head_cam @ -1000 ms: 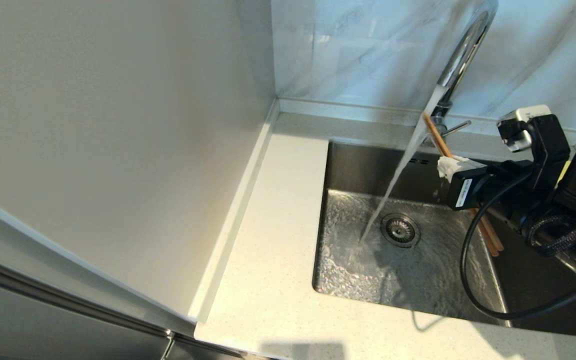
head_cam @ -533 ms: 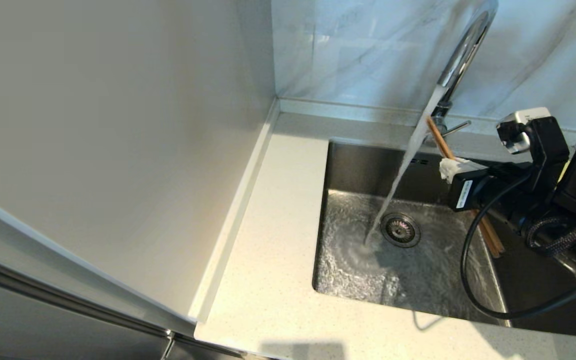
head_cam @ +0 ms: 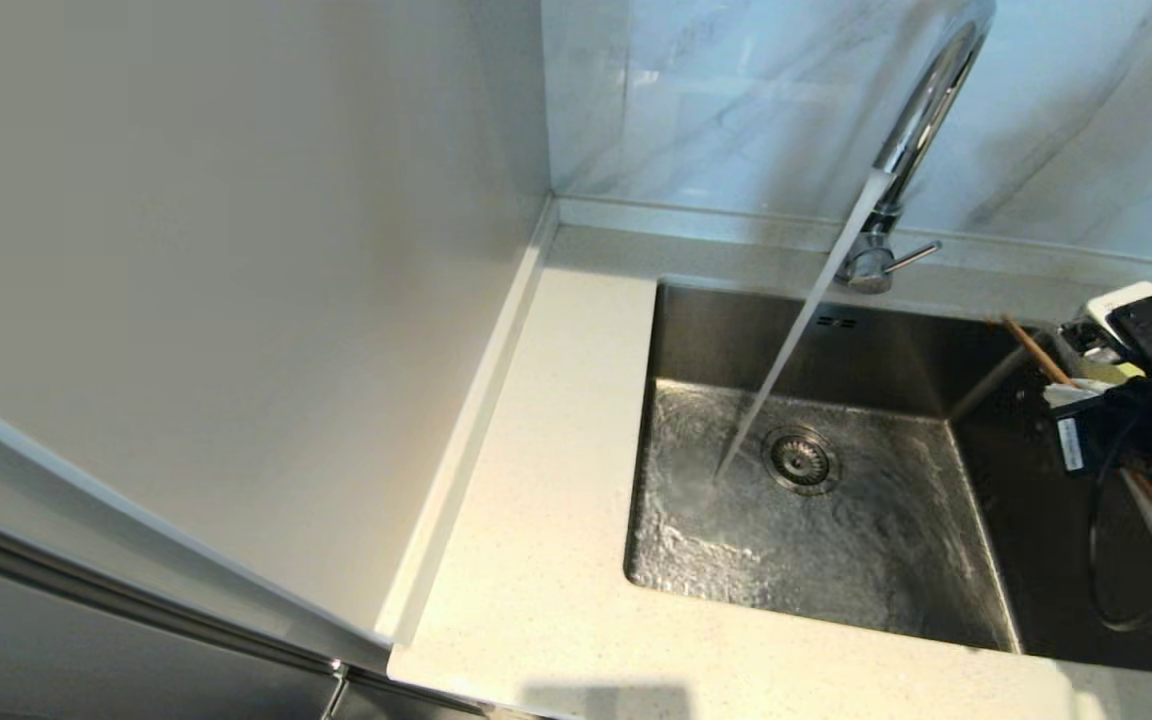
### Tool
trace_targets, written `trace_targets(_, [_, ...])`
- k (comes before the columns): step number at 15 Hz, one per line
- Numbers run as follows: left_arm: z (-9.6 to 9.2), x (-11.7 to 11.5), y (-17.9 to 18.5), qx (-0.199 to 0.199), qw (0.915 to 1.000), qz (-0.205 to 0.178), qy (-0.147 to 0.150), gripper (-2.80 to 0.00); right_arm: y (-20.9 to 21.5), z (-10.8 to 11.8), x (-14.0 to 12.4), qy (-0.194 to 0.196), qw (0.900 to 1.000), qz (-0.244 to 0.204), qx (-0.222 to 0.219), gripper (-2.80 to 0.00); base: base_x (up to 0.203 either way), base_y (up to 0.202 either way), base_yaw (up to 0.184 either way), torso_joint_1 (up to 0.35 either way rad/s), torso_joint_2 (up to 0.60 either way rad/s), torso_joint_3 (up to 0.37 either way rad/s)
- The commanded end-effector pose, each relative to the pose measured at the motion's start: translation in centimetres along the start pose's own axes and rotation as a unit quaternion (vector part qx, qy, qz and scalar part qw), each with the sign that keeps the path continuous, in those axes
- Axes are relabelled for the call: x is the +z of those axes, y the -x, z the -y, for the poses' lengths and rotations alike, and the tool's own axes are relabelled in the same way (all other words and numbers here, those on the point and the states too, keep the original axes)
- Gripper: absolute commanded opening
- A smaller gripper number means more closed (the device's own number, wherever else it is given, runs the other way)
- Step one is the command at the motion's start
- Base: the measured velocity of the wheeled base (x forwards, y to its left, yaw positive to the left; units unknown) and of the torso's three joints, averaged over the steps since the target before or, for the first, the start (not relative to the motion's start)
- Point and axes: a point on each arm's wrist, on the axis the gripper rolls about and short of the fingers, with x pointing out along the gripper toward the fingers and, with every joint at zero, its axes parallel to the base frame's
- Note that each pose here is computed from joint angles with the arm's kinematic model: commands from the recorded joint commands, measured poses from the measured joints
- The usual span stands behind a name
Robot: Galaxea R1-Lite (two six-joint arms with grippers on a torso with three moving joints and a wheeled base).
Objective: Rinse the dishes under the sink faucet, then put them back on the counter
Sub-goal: Place the chopsticks on the table
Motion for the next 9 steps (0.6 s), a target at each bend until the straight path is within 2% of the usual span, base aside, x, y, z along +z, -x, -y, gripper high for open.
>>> trace_targets(1, [0.0,0.0,0.0,0.0,1.0,0.0,0.0,-2.8,0.8,0.9,-0.6,0.051,0.999,-0.008,-0.013,-2.8,0.0,0.0,0.0,0.0,0.0,0.0])
trace_targets(2, [0.0,0.0,0.0,0.0,1.0,0.0,0.0,-2.8,1.2,0.3,-2.4,0.099,0.994,-0.039,0.004,-2.8,0.0,0.0,0.0,0.0,0.0,0.0])
trace_targets(3, [0.0,0.0,0.0,0.0,1.0,0.0,0.0,-2.8,1.5,0.1,-3.4,0.116,0.992,-0.054,0.013,-2.8,0.0,0.0,0.0,0.0,0.0,0.0])
trace_targets(5, [0.0,0.0,0.0,0.0,1.0,0.0,0.0,-2.8,2.1,0.9,-2.4,0.141,0.989,-0.047,0.011,-2.8,0.0,0.0,0.0,0.0,0.0,0.0])
trace_targets(7, [0.0,0.0,0.0,0.0,1.0,0.0,0.0,-2.8,2.6,1.6,-1.6,0.194,0.98,-0.042,0.01,-2.8,0.0,0.0,0.0,0.0,0.0,0.0])
trace_targets(9, [0.0,0.0,0.0,0.0,1.0,0.0,0.0,-2.8,2.8,3.4,1.6,0.16,0.987,-0.002,-0.023,-2.8,0.0,0.0,0.0,0.0,0.0,0.0])
